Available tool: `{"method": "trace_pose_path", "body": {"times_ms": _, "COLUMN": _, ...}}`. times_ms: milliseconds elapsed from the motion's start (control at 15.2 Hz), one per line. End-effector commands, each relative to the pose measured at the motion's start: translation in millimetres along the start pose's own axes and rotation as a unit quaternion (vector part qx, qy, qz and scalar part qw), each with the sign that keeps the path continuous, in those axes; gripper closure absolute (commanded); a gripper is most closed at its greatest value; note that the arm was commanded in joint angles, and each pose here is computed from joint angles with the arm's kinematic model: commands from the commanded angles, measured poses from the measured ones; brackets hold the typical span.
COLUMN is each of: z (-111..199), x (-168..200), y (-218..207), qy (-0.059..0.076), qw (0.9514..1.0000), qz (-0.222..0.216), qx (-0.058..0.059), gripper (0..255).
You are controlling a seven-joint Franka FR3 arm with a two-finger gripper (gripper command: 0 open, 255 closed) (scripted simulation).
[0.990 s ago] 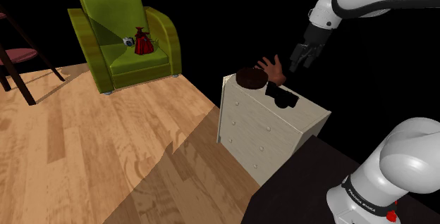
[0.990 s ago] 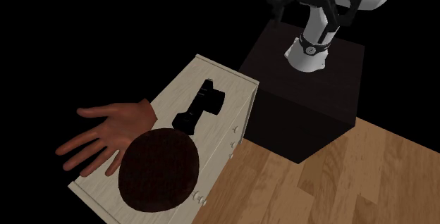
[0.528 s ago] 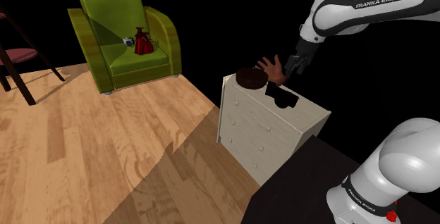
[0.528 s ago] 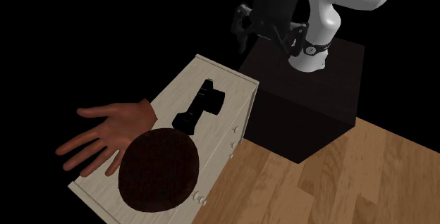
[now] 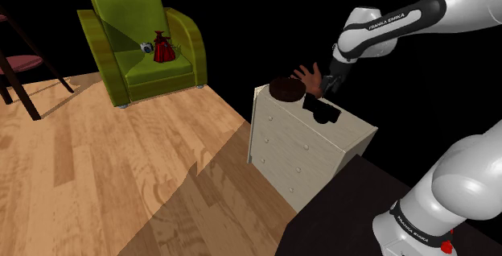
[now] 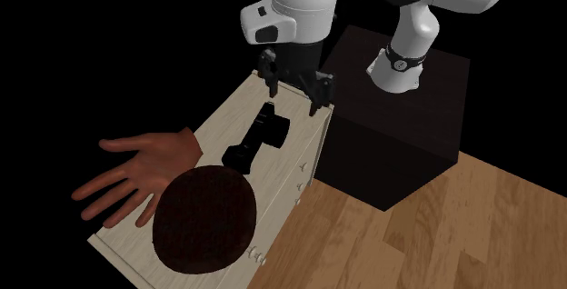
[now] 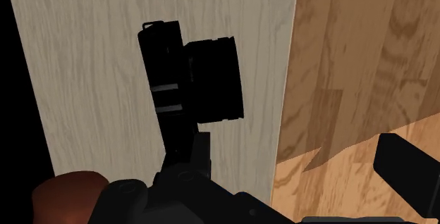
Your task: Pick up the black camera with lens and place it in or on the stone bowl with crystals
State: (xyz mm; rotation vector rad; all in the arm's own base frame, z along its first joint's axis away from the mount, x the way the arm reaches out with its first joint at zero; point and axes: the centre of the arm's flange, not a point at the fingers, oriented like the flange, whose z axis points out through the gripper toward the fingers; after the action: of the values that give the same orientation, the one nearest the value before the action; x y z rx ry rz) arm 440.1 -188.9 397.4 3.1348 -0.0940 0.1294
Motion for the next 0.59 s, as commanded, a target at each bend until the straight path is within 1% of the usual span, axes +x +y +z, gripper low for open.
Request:
{"method": "trace_pose_path", "body": {"times_ms": 0, "z": 20.0, "x": 10.6, "y": 16.9, "qy": -0.001, "qw": 1.0000, "qz": -0.004, "qx": -0.003, "gripper": 0}}
{"method": "trace_pose_path", "body": {"times_ms": 528, "z": 93.3, "x": 49.7, "y": 73.3, "qy": -0.006, "qw": 0.9998, "qz": -0.016, "qx": -0.009, "gripper": 0}}
